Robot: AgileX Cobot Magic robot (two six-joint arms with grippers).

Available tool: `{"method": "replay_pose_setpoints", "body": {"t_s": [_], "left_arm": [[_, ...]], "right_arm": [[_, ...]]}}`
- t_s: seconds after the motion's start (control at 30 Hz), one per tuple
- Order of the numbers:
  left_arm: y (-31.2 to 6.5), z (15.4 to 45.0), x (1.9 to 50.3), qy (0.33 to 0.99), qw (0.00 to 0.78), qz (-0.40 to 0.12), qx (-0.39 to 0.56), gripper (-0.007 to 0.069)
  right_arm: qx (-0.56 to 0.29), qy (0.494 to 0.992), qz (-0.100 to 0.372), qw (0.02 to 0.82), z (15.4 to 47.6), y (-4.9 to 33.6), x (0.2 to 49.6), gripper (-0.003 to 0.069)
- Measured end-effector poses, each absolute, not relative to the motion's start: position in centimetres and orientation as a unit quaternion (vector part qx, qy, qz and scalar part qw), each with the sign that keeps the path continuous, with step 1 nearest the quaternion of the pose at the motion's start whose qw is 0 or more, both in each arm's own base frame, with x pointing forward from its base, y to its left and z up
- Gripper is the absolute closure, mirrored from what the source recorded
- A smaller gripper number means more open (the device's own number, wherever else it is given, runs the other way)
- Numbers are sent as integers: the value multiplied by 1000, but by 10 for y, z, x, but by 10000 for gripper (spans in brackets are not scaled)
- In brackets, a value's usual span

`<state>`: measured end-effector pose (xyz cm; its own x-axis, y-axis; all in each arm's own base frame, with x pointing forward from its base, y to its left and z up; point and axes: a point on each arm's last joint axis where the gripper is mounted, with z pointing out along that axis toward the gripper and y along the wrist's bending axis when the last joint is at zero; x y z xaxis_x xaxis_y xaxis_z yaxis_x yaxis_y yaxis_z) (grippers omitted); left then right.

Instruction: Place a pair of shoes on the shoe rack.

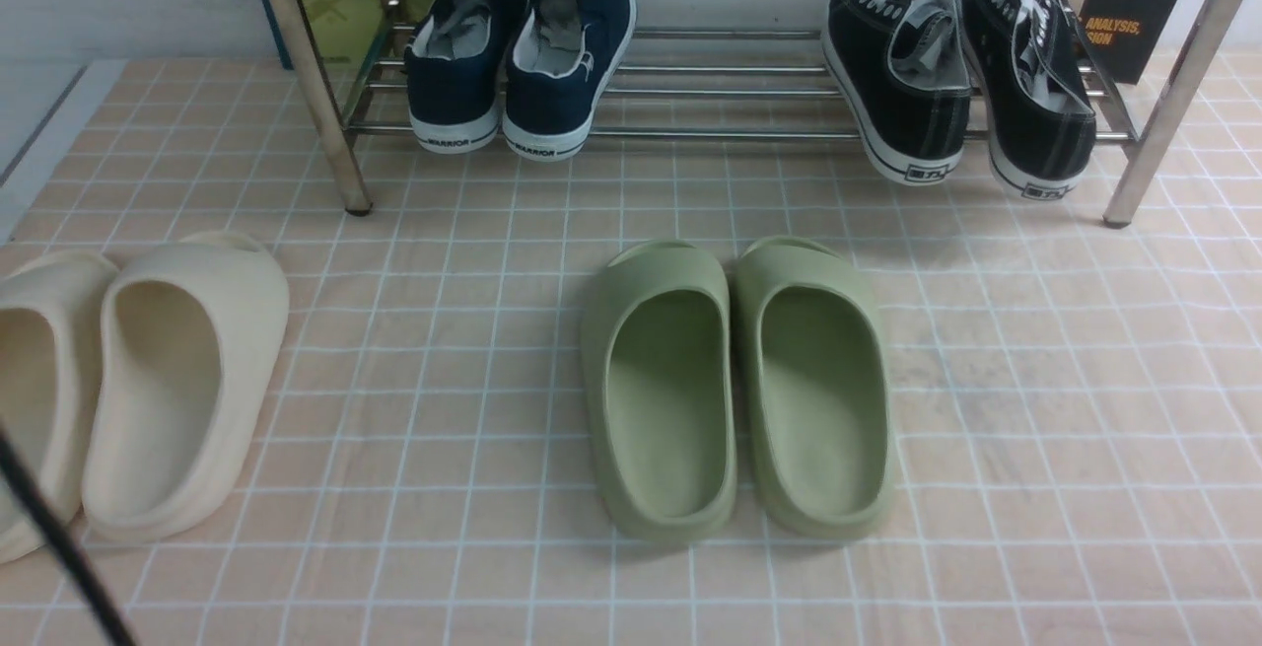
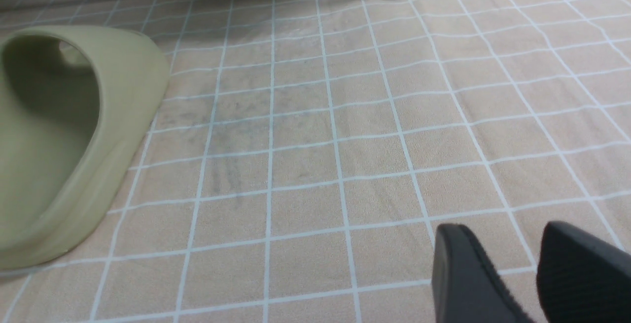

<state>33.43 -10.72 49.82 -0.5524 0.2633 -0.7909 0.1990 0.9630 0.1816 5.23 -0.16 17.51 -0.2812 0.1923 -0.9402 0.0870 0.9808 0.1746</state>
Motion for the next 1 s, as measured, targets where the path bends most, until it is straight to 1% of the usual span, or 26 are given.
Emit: {"method": "replay_pose_setpoints", "body": {"t_s": [0.07, 0.1, 0.2, 0.27, 0.33, 0.37, 0.47, 0.57, 0.63, 0.7, 0.73, 0.8, 0.9, 1.0], "left_arm": [[-100, 511, 301, 877, 461, 5, 135, 603], [-97, 511, 290, 879, 457, -3, 137, 603], [-91, 498, 268, 881, 450, -16, 145, 599], [-86, 483, 254, 880, 450, -14, 150, 596], [-78, 467, 236, 869, 469, -9, 156, 592], [-78, 460, 235, 872, 463, -6, 159, 592], [-65, 426, 203, 849, 499, 1, 173, 592], [-58, 411, 184, 834, 522, 2, 179, 592], [-49, 396, 155, 804, 567, -13, 177, 592], [-43, 390, 135, 781, 601, -32, 166, 592], [-38, 391, 122, 757, 632, -44, 158, 592], [-32, 386, 103, 727, 667, -54, 153, 592], [-24, 377, 83, 691, 704, -46, 156, 592], [-19, 358, 72, 691, 704, -38, 158, 592]], "right_arm": [[87, 799, 44, 593, 175, -2, 52, 420], [87, 799, 44, 593, 175, -2, 52, 420], [87, 799, 44, 593, 175, -2, 52, 420], [87, 799, 44, 593, 175, -2, 52, 420], [87, 799, 44, 593, 175, -2, 52, 420], [87, 799, 44, 593, 175, -2, 52, 420], [87, 799, 44, 593, 175, -2, 52, 420], [87, 799, 44, 593, 175, -2, 52, 420], [87, 799, 44, 593, 175, -2, 52, 420], [87, 799, 44, 593, 175, -2, 52, 420], [87, 799, 44, 593, 175, -2, 52, 420], [87, 799, 44, 593, 175, -2, 52, 420], [87, 799, 44, 593, 175, -2, 52, 420], [87, 799, 44, 593, 175, -2, 52, 420]]}}
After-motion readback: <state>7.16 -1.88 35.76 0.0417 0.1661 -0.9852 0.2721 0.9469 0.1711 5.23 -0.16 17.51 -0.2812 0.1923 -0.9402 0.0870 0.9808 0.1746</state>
